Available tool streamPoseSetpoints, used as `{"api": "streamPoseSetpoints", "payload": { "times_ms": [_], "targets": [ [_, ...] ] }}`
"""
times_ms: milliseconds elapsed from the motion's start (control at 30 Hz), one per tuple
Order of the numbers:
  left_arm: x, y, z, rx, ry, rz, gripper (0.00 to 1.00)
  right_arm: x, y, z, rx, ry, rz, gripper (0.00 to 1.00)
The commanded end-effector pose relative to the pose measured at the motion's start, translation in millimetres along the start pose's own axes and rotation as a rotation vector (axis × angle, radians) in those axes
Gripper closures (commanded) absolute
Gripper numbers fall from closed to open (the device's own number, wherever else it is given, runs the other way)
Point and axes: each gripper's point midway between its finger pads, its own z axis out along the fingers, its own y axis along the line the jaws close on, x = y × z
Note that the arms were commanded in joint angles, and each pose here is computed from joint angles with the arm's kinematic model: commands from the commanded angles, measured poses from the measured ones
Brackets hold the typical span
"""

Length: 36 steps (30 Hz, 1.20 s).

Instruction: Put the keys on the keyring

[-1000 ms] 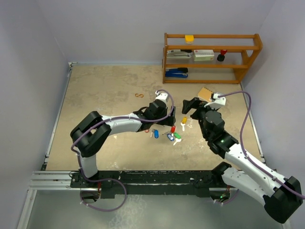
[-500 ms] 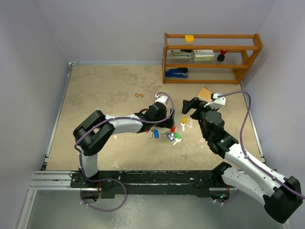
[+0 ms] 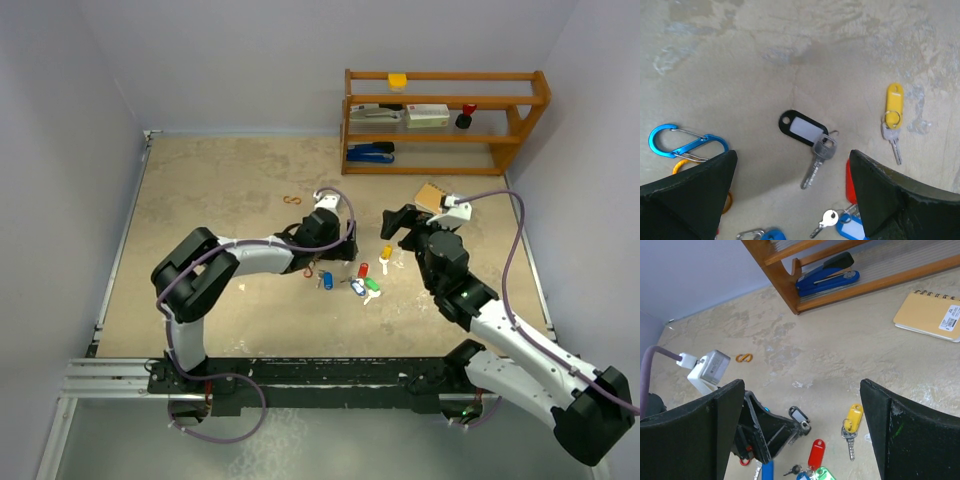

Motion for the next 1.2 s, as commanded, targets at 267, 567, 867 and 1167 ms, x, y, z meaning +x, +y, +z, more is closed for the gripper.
{"api": "streamPoseSetpoints", "payload": {
  "times_ms": [267, 567, 867, 1167],
  "targets": [
    [8, 96, 0, -0.188, 0.041, -0.1, 0.07, -1, 3, 4, 0.002, -0.012, 0.013, 0.0],
    [-15, 135, -9, -0.264, -0.006, -0.131, 0.07, 0, 3, 5, 0.002, -0.01, 0.011, 0.0],
    [-90, 112, -36, -0.217, -0.187, -0.119, 0.07, 4, 6, 7, -0.009, 0.002, 0.01, 0.0],
    [-137, 108, -68, -0.273, -0.282, -0.091, 0.07, 4, 10, 8, -0.024, 0.009, 0.01, 0.0]
  ]
}}
